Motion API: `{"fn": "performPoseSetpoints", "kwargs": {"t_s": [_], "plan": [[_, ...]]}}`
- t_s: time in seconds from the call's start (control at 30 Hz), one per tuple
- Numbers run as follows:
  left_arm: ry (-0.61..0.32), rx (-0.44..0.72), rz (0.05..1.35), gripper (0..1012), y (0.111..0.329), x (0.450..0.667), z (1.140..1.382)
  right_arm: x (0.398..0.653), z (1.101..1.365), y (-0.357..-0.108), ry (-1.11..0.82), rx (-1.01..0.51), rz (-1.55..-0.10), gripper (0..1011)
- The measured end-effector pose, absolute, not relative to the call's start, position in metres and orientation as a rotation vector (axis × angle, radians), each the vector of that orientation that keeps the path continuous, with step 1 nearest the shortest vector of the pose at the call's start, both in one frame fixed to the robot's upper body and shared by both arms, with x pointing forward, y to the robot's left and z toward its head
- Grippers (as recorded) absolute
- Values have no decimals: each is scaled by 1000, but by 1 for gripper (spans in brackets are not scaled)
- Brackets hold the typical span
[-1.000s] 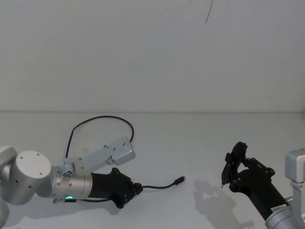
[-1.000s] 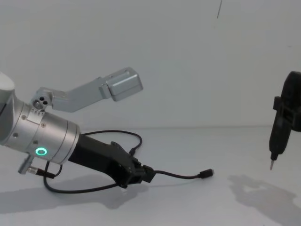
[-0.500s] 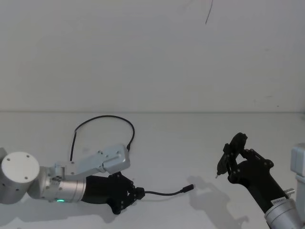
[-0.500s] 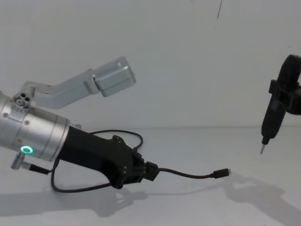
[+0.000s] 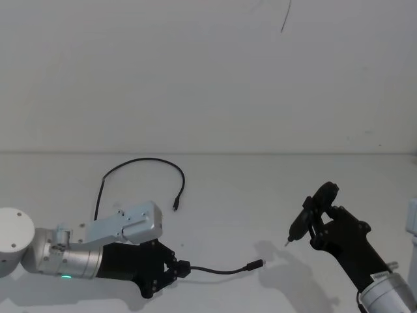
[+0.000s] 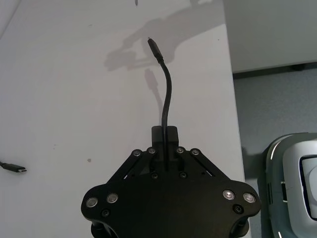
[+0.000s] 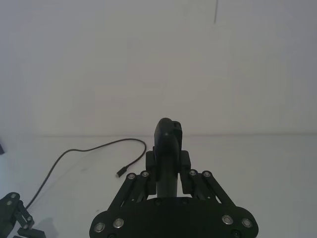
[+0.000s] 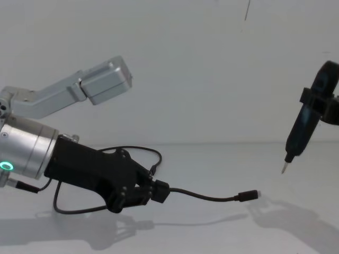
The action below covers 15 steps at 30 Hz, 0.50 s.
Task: Pick up the data cable with the one hand.
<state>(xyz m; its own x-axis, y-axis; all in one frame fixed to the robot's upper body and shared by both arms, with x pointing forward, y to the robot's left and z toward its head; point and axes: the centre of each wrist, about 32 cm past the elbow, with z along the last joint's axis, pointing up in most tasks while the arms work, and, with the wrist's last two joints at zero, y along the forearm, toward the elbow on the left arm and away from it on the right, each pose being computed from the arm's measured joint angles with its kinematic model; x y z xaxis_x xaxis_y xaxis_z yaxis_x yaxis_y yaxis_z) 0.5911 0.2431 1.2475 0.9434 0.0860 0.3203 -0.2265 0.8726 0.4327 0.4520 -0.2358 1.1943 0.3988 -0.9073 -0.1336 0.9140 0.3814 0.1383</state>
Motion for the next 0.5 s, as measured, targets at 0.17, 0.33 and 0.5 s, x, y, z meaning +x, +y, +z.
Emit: {"fn": "performPoseSetpoints", "kwargs": {"t_s": [0.17, 0.33, 0.5], "plan": [[-307, 481, 157, 48, 246, 590, 1248, 450, 1193, -236, 105, 217, -1160, 263], [-313, 478, 149, 48, 248, 590, 1249, 448, 1192, -237, 181, 234, -1147, 263], [-318, 476, 144, 48, 250, 589, 1250, 446, 1192, -238, 233, 249, -1131, 263]]}}
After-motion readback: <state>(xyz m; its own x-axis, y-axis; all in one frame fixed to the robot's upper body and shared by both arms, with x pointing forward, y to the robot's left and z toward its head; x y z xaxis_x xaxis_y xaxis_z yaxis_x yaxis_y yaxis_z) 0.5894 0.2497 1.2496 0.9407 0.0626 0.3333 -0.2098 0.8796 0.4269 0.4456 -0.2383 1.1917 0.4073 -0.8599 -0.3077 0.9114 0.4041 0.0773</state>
